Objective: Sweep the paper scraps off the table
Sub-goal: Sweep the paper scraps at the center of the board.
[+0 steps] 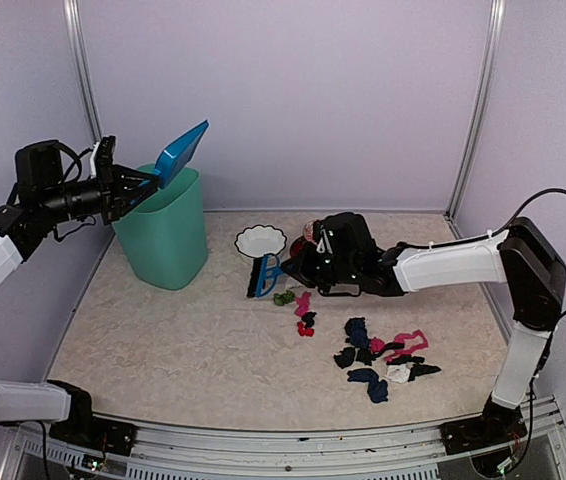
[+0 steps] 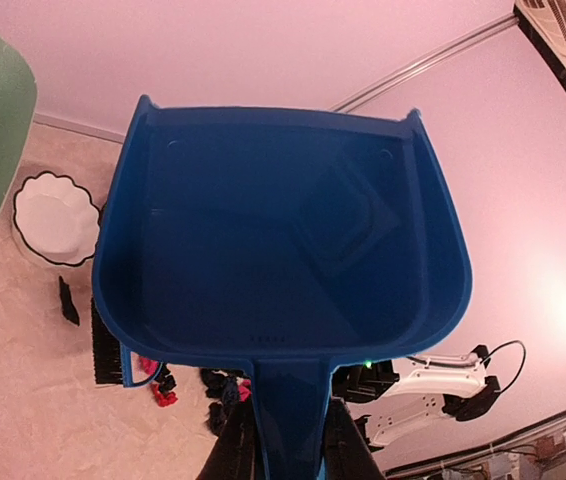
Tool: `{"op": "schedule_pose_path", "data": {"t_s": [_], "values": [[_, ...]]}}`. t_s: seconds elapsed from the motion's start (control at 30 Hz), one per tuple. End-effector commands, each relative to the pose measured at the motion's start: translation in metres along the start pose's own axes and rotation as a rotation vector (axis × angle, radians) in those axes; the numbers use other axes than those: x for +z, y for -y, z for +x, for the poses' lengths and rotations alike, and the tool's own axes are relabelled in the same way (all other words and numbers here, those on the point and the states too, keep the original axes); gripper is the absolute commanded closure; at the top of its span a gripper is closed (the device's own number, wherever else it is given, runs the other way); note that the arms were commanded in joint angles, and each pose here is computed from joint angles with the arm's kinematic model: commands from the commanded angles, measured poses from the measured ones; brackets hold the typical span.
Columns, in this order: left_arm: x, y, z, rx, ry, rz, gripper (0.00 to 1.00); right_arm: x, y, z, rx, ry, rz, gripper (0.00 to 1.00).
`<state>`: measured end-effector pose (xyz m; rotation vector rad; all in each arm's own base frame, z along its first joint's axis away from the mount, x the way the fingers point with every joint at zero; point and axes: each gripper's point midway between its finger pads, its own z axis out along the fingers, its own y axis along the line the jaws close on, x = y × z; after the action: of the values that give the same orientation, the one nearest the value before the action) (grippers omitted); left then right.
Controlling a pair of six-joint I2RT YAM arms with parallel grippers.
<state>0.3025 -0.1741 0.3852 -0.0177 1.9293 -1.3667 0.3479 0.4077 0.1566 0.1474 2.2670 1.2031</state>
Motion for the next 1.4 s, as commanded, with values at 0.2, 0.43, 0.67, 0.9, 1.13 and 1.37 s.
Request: {"op": "schedule_pose_path", "data": {"t_s": [0.2, 0.43, 0.67, 0.9, 1.13, 1.37], "values": [[-0.009, 0.01, 0.028, 0.188, -0.058, -0.098, 1.0, 0.064, -0.002, -0.002, 0.115, -0.024, 0.001, 1.0], [-0.009, 0.014, 0.038, 0.216, -0.072, -0.109, 1.0, 0.086, 0.035, 0.0, 0.189, -0.043, 0.075, 1.0], [-0.007, 0.015, 0.04, 0.225, -0.075, -0.122, 1.0, 0.08, 0.073, -0.002, 0.249, -0.049, 0.165, 1.0], [-0.004, 0.017, 0.039, 0.229, -0.074, -0.121, 1.0, 0.052, 0.108, 0.003, 0.307, -0.059, 0.283, 1.0], [0.0, 0.02, 0.039, 0.232, -0.077, -0.113, 1.0, 0.011, 0.13, 0.011, 0.348, -0.056, 0.356, 1.0], [0.002, 0.024, 0.039, 0.237, -0.076, -0.102, 1.0, -0.033, 0.147, 0.023, 0.364, -0.057, 0.431, 1.0]]}}
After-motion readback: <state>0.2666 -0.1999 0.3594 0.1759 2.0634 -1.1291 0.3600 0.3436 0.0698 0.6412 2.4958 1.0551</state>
